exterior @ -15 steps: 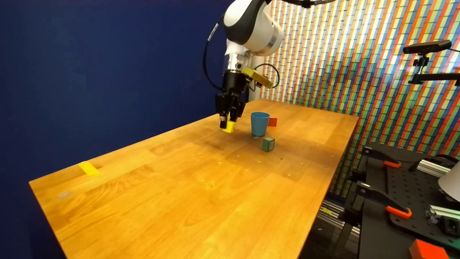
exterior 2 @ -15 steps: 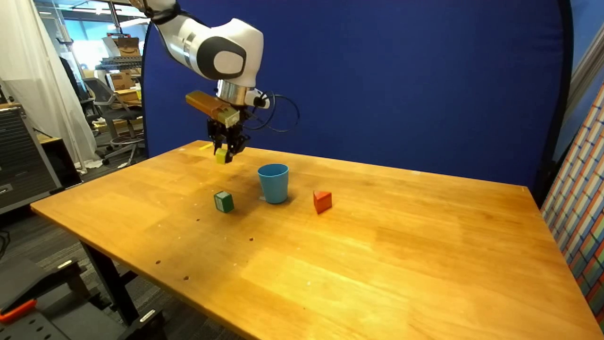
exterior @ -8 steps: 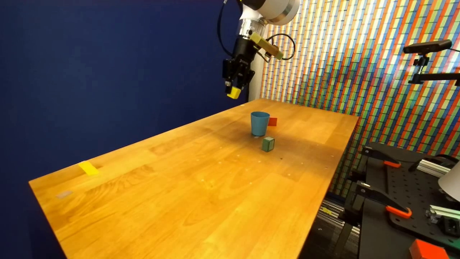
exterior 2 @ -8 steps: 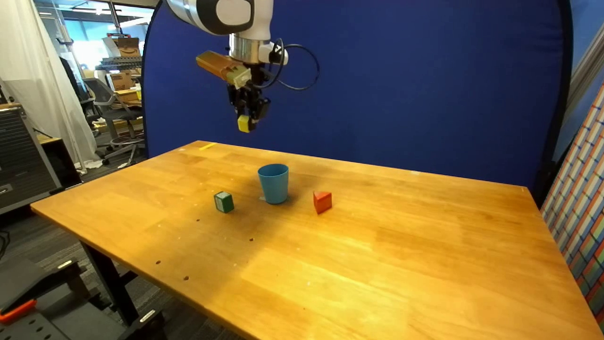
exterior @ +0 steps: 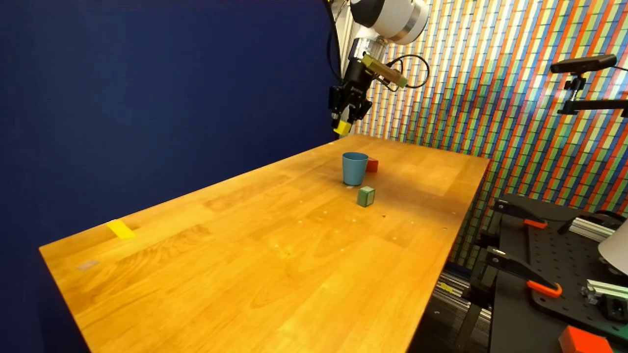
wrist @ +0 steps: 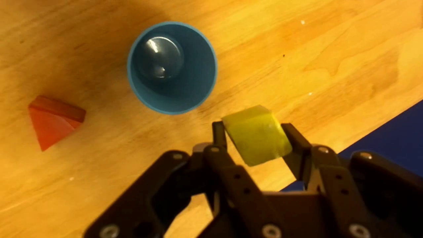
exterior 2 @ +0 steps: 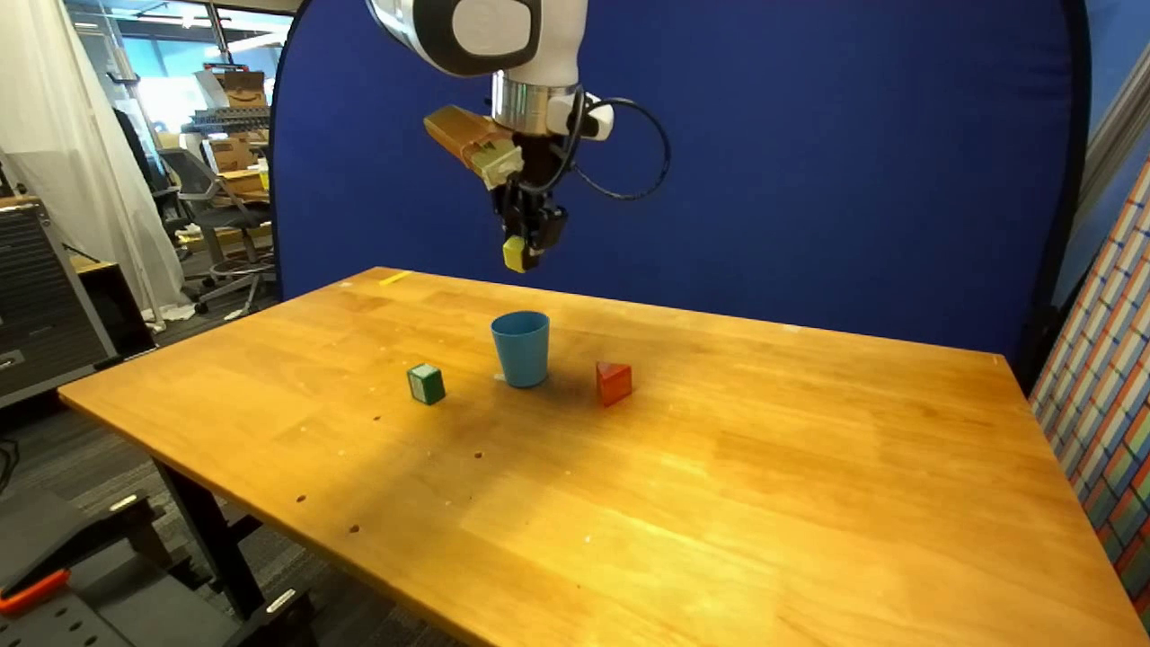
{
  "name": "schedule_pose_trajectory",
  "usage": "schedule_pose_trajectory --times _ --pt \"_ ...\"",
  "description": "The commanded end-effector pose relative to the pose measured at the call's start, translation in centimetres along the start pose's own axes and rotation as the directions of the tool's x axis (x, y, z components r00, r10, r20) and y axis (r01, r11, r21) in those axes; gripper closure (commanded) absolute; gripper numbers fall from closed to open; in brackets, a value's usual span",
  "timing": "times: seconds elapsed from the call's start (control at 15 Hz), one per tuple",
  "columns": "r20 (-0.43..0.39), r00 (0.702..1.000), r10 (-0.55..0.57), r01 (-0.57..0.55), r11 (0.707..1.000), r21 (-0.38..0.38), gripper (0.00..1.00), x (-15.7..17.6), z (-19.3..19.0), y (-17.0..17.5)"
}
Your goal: Place the yellow block inside the light blue cup
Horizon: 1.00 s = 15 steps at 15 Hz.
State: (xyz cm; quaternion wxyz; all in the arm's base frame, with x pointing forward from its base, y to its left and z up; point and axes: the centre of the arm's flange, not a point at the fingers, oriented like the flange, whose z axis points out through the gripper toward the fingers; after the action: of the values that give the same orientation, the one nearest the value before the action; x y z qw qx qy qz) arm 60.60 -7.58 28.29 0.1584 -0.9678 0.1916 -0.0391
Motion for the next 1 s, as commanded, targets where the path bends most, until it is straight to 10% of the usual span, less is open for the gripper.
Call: schedule_pose_trajectory --times 0.0,0.53,0.6,0.93 --pt "0.013 0.997 0.082 -0.082 0.996 0.031 0.80 0.0 1.3 2.5" --pt "0.081 0.985 0.149 -0.153 0.988 0.038 0.80 -0.7 4.7 4.7" --pt "0.081 0.985 0.155 -0.159 0.986 0.043 0.30 -0.9 4.8 4.9" --pt "0.145 0.985 0.095 -0.113 0.985 0.126 0.01 -1.8 3.6 4.4"
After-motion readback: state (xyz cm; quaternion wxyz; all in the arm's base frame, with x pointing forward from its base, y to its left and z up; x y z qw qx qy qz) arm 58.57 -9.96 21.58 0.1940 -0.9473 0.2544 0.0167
